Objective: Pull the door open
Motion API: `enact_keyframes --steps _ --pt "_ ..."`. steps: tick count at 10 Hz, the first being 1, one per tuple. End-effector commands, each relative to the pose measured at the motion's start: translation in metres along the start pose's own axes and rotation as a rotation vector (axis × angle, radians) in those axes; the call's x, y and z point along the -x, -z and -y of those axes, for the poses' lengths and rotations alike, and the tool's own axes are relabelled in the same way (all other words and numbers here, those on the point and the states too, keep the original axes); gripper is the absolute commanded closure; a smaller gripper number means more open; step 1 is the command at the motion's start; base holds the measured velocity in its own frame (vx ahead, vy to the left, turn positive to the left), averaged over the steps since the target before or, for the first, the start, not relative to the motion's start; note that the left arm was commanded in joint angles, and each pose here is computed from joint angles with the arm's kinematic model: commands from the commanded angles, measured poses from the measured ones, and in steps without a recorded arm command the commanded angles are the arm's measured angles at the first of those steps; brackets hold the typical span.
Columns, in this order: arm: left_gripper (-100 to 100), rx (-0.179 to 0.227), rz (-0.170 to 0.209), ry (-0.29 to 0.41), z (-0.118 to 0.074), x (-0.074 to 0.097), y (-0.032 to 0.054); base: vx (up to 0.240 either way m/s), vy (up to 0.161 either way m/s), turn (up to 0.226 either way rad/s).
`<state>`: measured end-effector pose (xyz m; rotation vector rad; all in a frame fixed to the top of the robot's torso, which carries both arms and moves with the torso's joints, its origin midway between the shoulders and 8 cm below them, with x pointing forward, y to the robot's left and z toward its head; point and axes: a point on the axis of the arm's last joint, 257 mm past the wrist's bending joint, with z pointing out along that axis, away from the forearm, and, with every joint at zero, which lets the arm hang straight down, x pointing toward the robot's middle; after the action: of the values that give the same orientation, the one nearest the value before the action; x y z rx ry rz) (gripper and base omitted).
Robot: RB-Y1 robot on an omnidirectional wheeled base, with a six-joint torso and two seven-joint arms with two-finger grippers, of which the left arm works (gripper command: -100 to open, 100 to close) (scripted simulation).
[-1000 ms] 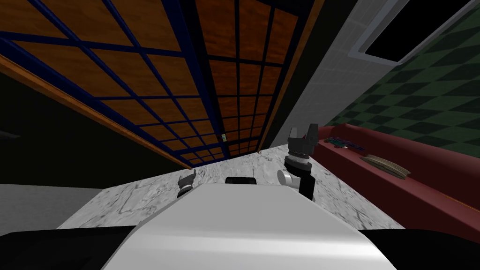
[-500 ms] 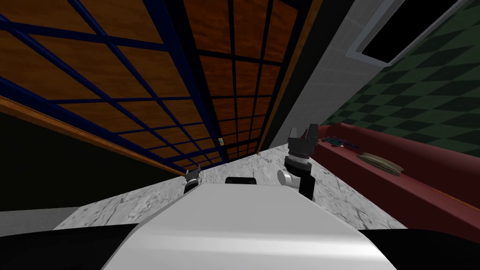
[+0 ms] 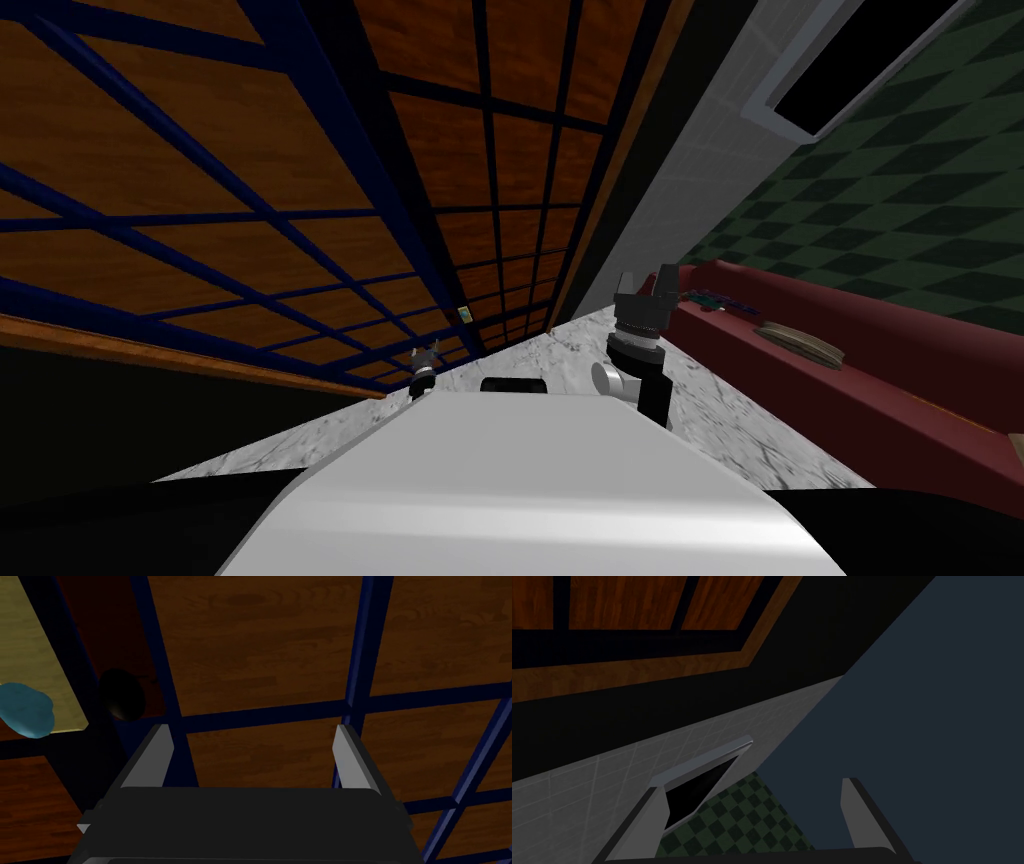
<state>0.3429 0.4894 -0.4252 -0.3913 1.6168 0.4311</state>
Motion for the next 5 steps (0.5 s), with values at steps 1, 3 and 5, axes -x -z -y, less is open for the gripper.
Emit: enact_keyframes --steps 1,3,5 --pt "-100 -0.026 0.022 0.015 0.017 0.009 -0.0091 0.229 0.006 -0.127" --pt "-100 -0.041 0.035 0.023 0.028 0.015 -0.014 0.156 0.016 -0.063" --pt "-100 -0.077 0.067 0.042 0.057 0.03 -0.0254 0.197 0.014 -0.136"
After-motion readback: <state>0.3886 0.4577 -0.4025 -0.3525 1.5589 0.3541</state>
